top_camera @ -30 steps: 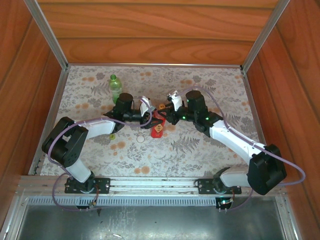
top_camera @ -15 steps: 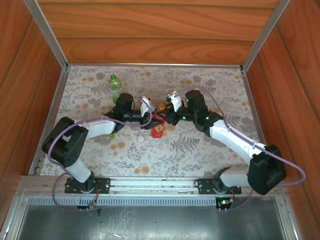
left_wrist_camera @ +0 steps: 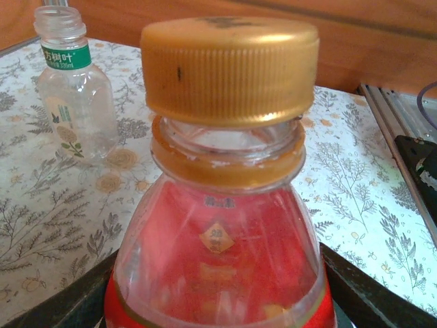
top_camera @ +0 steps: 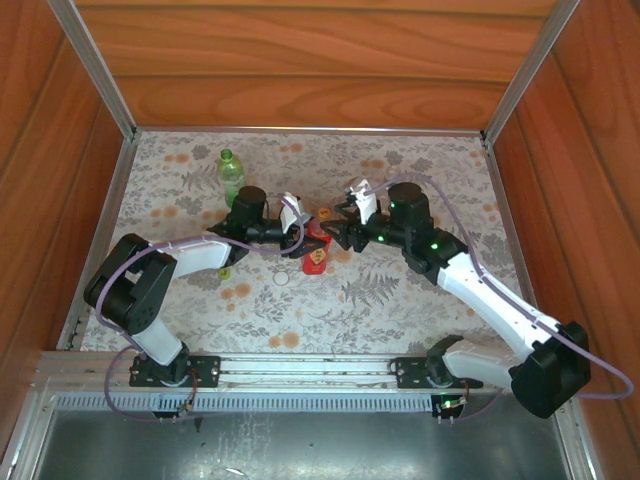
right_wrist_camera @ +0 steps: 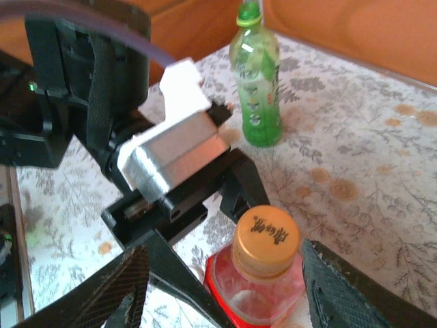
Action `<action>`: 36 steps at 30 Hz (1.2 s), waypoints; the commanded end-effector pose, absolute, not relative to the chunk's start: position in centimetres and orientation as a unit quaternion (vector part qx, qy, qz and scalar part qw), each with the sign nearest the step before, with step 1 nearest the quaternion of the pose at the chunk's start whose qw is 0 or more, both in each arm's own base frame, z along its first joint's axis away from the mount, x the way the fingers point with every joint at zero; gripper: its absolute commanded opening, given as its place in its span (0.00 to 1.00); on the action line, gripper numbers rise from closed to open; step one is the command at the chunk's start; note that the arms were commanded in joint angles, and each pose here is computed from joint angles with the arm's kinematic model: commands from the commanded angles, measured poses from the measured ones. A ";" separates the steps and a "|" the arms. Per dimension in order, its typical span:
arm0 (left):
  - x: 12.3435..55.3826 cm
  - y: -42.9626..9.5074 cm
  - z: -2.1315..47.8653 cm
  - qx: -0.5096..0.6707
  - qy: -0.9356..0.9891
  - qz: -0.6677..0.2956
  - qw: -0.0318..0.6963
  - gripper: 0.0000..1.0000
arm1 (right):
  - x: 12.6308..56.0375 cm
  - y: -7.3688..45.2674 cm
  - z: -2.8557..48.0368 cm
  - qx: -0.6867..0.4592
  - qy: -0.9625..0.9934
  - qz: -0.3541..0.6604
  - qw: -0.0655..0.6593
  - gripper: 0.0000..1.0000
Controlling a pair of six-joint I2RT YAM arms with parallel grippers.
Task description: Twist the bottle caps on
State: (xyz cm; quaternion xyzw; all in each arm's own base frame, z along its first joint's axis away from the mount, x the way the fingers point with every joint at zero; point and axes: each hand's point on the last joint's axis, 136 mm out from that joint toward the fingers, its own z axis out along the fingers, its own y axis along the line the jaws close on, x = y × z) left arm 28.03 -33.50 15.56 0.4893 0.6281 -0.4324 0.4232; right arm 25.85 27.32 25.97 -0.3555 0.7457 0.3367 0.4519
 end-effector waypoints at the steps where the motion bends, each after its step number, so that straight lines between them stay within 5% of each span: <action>1: 27.9 -33.5 14.2 0.499 0.631 -0.422 0.419 0.63 | 27.5 26.5 26.6 -0.259 0.792 0.338 0.438 0.55; 12: 27.9 -33.5 13.9 0.502 0.630 -0.417 0.420 0.63 | 28.2 27.8 25.4 -0.233 0.860 0.329 0.312 0.41; 26: 27.8 -33.5 14.0 0.503 0.629 -0.417 0.421 0.63 | 28.0 28.5 23.0 -0.255 0.864 0.331 0.280 0.33; 31: 27.7 -33.2 14.3 0.501 0.631 -0.411 0.427 0.74 | 27.7 28.6 22.4 -0.260 0.866 0.332 0.268 0.32; 36: 27.6 -32.9 14.7 0.503 0.627 -0.403 0.437 0.74 | 28.0 28.6 22.0 -0.252 0.870 0.329 0.267 0.29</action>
